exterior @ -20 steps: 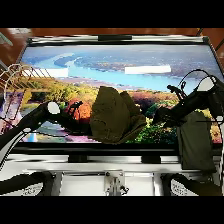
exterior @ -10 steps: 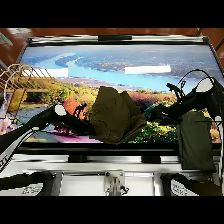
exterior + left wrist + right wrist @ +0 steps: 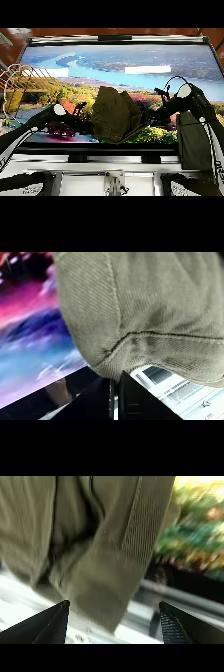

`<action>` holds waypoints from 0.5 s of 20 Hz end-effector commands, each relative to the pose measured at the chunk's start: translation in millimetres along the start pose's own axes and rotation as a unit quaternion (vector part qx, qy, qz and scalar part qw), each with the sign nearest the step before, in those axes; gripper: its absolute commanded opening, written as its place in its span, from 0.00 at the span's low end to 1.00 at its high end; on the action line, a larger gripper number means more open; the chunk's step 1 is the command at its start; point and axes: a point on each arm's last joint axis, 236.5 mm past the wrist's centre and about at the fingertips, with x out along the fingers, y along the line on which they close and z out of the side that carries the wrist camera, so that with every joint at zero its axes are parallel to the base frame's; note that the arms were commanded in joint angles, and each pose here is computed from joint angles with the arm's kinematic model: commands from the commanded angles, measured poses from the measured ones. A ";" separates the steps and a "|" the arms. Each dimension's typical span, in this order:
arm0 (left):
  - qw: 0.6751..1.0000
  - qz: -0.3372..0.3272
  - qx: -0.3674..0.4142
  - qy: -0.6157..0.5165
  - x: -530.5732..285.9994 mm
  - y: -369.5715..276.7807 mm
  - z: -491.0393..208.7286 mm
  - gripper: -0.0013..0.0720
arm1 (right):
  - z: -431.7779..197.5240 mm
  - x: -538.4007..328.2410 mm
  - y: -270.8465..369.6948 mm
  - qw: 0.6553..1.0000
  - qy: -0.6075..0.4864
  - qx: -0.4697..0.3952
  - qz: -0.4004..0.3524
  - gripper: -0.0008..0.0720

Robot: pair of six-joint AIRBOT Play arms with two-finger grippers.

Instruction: Fold the shirts.

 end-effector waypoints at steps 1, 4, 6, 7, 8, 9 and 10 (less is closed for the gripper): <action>1.000 -0.003 0.012 -0.012 -7.9 -6.5 2.6 0.10 | 3.6 11.4 4.3 0.999 0.008 0.029 0.013 0.73; 0.999 -0.017 0.036 -0.007 -25.1 -26.1 9.3 0.10 | -5.4 1.2 41.4 0.996 0.020 0.010 0.085 0.13; 0.994 -0.029 0.088 -0.059 -60.3 -57.0 46.2 0.09 | 16.8 -31.9 71.7 0.991 -0.049 -0.042 0.116 0.13; 0.987 -0.035 0.118 -0.108 -92.2 -81.3 75.1 0.09 | 37.3 -60.9 86.4 0.985 -0.108 -0.079 0.113 0.13; 0.973 -0.043 0.154 -0.167 -135.2 -111.8 104.4 0.09 | 59.0 -96.9 104.7 0.970 -0.178 -0.127 0.109 0.13; 0.953 -0.049 0.193 -0.228 -184.2 -144.7 127.7 0.09 | 80.6 -145.9 128.6 0.942 -0.263 -0.182 0.101 0.13; 0.925 -0.054 0.235 -0.295 -241.1 -180.3 144.0 0.09 | 97.4 -199.9 153.6 0.908 -0.347 -0.214 0.097 0.13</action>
